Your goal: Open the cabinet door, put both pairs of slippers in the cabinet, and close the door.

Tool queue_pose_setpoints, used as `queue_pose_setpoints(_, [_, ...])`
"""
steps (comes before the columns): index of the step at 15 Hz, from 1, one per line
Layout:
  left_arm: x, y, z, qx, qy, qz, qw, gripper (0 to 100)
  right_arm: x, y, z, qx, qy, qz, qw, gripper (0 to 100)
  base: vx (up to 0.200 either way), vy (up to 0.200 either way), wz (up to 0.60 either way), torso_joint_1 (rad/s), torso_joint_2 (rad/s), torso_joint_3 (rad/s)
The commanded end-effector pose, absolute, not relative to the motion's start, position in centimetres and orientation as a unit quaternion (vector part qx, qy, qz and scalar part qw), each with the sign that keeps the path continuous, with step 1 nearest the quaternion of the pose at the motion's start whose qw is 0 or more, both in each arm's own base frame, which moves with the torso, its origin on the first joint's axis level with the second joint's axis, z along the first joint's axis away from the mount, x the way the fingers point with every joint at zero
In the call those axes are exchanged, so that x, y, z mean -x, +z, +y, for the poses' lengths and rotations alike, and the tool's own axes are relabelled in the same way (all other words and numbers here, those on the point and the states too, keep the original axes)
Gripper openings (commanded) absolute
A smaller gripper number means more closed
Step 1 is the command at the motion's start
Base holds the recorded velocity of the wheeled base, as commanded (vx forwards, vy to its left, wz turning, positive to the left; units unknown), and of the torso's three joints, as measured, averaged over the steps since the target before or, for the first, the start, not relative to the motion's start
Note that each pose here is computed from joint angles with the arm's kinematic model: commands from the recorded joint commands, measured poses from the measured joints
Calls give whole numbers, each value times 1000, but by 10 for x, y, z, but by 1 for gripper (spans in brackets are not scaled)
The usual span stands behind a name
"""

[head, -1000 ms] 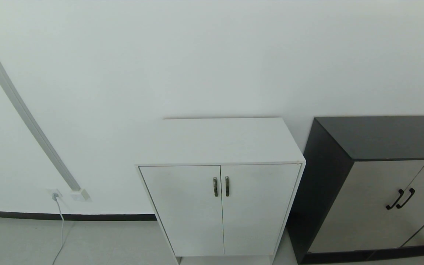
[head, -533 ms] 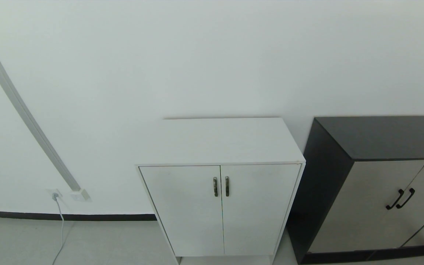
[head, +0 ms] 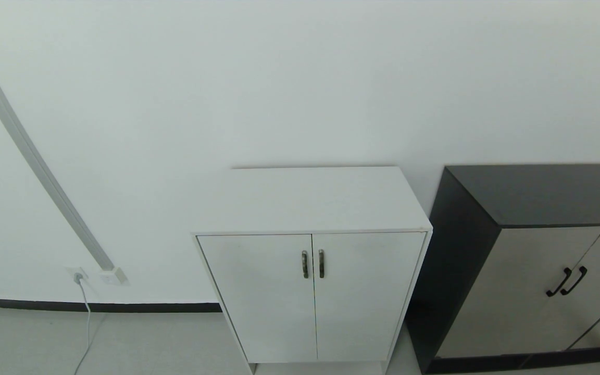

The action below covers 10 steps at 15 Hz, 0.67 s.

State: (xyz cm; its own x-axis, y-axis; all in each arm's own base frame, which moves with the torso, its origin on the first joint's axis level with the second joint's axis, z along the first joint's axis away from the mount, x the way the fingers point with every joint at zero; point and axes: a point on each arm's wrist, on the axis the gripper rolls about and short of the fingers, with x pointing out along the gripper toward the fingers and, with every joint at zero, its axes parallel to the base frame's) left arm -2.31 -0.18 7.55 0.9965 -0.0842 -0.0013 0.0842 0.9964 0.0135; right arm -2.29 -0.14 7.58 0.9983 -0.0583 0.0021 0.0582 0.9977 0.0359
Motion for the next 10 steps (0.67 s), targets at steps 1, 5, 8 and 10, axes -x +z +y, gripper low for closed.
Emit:
queue_pose_setpoints(1, [23,75,-2,-8,-42,1,999,0,23,76,-2,-8,-47,0,999,0,0,0,0,0,0,0])
queue_pose_setpoints(5, [23,75,-2,-8,-42,1,999,0,23,76,-2,-21,-49,-3,999,0,0,0,0,0,0,0])
queue_pose_setpoints(8, [23,75,-2,-8,-42,1,999,0,23,76,-2,-32,-48,-5,998,0,0,0,0,0,0,0])
queue_pose_setpoints(10, [23,76,-2,-8,-42,0,999,0,23,76,-2,-32,-47,-5,998,0,0,0,0,0,0,0])
